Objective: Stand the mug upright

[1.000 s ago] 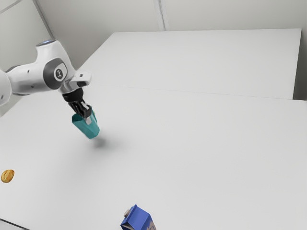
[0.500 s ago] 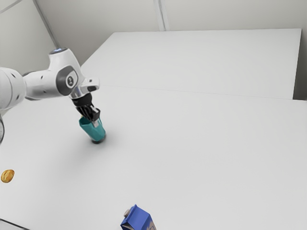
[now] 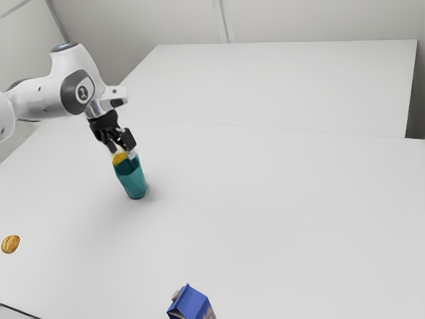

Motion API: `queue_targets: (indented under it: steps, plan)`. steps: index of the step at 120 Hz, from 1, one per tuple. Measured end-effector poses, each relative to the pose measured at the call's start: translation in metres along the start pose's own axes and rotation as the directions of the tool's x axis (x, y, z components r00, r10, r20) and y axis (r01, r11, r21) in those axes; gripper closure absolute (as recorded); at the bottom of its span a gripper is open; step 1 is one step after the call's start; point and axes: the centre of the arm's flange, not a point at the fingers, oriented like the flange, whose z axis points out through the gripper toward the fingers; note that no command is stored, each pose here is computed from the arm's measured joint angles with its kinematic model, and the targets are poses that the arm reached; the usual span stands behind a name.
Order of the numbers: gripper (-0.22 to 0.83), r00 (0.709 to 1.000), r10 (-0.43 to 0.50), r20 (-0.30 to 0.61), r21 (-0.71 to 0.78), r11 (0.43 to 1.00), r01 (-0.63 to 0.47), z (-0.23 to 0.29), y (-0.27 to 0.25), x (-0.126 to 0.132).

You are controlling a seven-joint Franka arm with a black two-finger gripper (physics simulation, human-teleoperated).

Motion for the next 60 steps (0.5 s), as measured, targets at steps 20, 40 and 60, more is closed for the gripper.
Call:
queue_targets:
  steps: [20, 40, 60]
  plan:
    - [0.06, 0.999, -0.007, -0.035, 0.011, 1.000, 0.008, -0.073, 0.009, -0.011]
    - [0.03, 0.999, -0.006, -0.050, 0.029, 1.000, 0.007, -0.139, 0.019, -0.024]
    - [0.01, 1.000, 0.000, -0.011, 0.016, 1.000, 0.000, -0.149, 0.028, -0.030]
